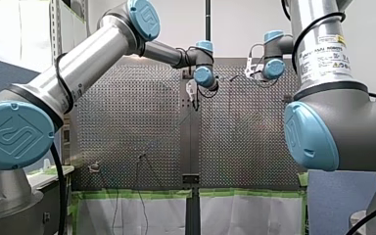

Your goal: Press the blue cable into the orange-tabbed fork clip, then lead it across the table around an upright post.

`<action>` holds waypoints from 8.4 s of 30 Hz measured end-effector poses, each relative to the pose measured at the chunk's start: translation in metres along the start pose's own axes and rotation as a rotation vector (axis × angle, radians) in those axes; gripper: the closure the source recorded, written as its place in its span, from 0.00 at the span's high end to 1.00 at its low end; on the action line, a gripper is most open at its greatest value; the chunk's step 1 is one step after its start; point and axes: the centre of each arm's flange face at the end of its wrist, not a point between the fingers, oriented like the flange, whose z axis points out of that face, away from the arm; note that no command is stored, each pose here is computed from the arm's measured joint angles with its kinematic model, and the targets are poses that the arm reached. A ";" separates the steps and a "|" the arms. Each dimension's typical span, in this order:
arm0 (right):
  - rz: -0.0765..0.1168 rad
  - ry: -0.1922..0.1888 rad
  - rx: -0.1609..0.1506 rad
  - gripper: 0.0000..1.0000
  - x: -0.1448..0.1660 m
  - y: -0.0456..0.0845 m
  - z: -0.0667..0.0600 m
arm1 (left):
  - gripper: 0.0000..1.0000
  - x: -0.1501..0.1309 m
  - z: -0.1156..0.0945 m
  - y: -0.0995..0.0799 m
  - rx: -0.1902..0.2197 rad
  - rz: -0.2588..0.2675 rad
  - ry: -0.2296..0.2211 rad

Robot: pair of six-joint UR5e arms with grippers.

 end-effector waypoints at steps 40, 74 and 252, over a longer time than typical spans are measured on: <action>0.002 -0.152 -0.072 0.00 -0.133 0.015 -0.030 | 1.00 0.018 -0.005 0.010 -0.043 0.051 0.037; -0.038 -0.225 -0.225 0.00 -0.266 0.058 -0.103 | 1.00 0.019 -0.006 0.011 -0.053 0.064 0.041; -0.023 -0.165 -0.207 0.00 -0.505 0.121 -0.123 | 1.00 0.030 -0.041 0.038 -0.231 0.400 0.281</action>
